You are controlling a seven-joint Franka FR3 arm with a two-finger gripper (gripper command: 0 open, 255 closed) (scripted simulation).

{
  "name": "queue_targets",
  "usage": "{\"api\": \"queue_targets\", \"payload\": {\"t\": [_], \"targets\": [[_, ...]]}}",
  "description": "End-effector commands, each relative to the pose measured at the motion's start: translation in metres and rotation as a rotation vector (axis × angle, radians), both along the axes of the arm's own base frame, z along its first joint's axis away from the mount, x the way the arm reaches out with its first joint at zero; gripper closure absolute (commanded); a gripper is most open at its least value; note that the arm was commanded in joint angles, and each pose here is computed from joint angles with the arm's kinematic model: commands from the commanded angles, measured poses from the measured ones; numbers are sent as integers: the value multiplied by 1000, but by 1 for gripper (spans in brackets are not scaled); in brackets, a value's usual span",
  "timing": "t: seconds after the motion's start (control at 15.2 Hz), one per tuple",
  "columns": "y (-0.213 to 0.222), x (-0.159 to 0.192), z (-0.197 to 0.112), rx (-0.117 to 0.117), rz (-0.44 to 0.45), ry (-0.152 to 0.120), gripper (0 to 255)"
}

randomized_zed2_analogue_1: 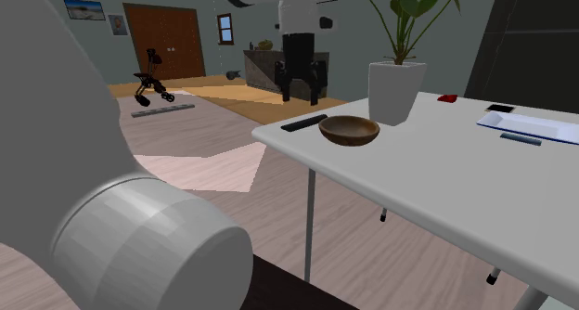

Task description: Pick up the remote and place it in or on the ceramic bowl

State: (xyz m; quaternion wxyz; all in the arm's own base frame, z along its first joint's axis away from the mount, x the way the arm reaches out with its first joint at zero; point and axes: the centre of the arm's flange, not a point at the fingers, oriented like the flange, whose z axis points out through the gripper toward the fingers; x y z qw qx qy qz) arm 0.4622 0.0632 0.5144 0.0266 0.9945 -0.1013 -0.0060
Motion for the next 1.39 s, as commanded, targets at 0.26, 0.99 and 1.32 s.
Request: {"api": "queue_targets", "payload": {"t": [0.26,0.99,1.32], "targets": [[25,71,-27,-14,-98,-4,0],[46,159,-74,-31,-212,-8,0],[44,158,-98,-31,-212,-8,0]]}}
